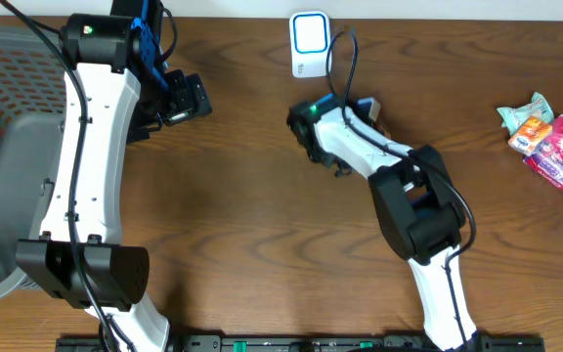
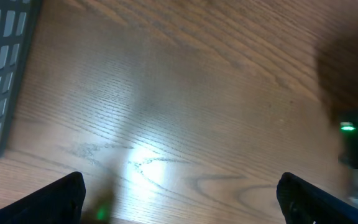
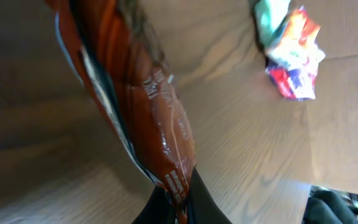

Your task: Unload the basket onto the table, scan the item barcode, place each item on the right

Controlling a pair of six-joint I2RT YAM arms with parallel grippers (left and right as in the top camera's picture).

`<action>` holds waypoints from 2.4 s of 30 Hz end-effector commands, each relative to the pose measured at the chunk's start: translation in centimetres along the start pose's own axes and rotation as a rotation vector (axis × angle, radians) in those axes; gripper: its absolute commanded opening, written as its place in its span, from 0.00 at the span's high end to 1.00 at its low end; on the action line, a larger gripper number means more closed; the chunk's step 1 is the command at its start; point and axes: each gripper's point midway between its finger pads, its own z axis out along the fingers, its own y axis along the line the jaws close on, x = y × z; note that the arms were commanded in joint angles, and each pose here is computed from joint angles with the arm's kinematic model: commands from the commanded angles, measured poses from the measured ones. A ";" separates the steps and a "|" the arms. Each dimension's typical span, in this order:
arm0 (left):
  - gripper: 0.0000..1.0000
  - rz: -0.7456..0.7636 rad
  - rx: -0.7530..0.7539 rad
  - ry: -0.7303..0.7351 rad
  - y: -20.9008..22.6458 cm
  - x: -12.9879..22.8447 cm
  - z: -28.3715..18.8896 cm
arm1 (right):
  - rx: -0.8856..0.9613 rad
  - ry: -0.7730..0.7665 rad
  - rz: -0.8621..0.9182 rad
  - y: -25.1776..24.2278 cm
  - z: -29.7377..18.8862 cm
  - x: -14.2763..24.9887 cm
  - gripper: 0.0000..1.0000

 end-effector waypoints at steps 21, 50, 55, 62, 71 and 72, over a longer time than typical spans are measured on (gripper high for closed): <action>0.02 -0.006 -0.011 0.008 0.2 -0.1 0.2 | -0.338 0.195 -0.011 -1.9 -5.1 -5.0 0.55; 0.02 -0.006 -0.011 0.008 0.2 -0.1 0.2 | -0.994 0.691 -0.153 -0.8 4.5 2.4 0.99; 0.02 -0.006 -0.011 0.008 0.2 -0.1 0.2 | -1.051 0.681 -0.161 -0.3 2.4 2.1 0.99; 0.02 -0.006 -0.011 0.008 0.2 -0.1 0.2 | -1.093 0.670 -0.241 1.4 -1.2 2.7 0.99; 0.02 -0.006 -0.011 0.008 0.2 -0.1 0.2 | -1.102 0.595 -0.345 4.2 -4.6 3.2 0.99; 0.02 -0.006 -0.011 0.008 0.2 -0.1 0.2 | -1.098 0.585 -0.343 4.4 -4.7 3.1 0.99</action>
